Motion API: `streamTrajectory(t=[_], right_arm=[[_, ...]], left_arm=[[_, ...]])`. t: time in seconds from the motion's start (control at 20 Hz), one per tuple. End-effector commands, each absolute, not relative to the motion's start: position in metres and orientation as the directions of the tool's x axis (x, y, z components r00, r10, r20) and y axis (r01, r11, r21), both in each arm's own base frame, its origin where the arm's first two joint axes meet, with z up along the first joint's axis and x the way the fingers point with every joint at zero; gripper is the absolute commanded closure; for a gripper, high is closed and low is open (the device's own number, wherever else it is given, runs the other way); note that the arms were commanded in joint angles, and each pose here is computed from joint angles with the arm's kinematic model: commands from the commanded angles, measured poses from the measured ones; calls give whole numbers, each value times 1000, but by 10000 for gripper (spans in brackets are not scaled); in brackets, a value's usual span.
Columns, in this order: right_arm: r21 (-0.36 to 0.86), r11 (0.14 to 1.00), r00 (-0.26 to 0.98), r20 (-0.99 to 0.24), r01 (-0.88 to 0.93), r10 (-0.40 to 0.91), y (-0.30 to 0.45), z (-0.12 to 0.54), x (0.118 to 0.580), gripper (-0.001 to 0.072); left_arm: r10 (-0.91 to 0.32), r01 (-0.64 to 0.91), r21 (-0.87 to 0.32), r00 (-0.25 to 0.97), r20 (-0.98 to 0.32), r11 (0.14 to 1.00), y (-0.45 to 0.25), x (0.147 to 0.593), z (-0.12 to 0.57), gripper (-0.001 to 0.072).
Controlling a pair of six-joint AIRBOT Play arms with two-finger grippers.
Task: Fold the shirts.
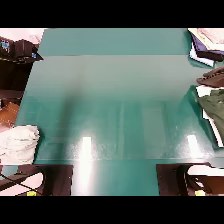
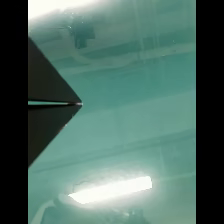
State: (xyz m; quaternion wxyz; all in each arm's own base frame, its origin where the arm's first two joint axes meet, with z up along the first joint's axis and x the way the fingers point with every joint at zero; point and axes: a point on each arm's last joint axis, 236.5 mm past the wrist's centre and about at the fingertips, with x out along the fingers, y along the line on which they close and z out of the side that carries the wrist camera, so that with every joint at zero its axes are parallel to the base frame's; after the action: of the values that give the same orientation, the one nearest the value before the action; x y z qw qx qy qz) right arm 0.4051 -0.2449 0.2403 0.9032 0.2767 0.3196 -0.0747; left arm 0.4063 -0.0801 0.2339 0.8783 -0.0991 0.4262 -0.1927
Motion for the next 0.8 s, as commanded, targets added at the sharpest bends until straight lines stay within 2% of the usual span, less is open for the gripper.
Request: streamTrajectory(t=[0.0, 0.1, 0.35, 0.75], right_arm=[[434, 840, 781, -625, 326, 20, -243, 255, 383, 693], [425, 830, 750, -661, 362, 12, -243, 251, 368, 693], [287, 732, 513, -853, 617, -98, -267, 206, 311, 692], [28, 623, 158, -975, 782, -155, -277, 128, 224, 690]], left_arm=[[-423, 260, -334, 562, -711, 906, -80, 406, 234, 680], [-423, 263, -331, 562, -711, 906, -80, 406, 234, 680], [-424, 282, -317, 561, -711, 906, -80, 406, 234, 680], [-424, 298, -304, 561, -711, 905, -80, 406, 234, 680]])
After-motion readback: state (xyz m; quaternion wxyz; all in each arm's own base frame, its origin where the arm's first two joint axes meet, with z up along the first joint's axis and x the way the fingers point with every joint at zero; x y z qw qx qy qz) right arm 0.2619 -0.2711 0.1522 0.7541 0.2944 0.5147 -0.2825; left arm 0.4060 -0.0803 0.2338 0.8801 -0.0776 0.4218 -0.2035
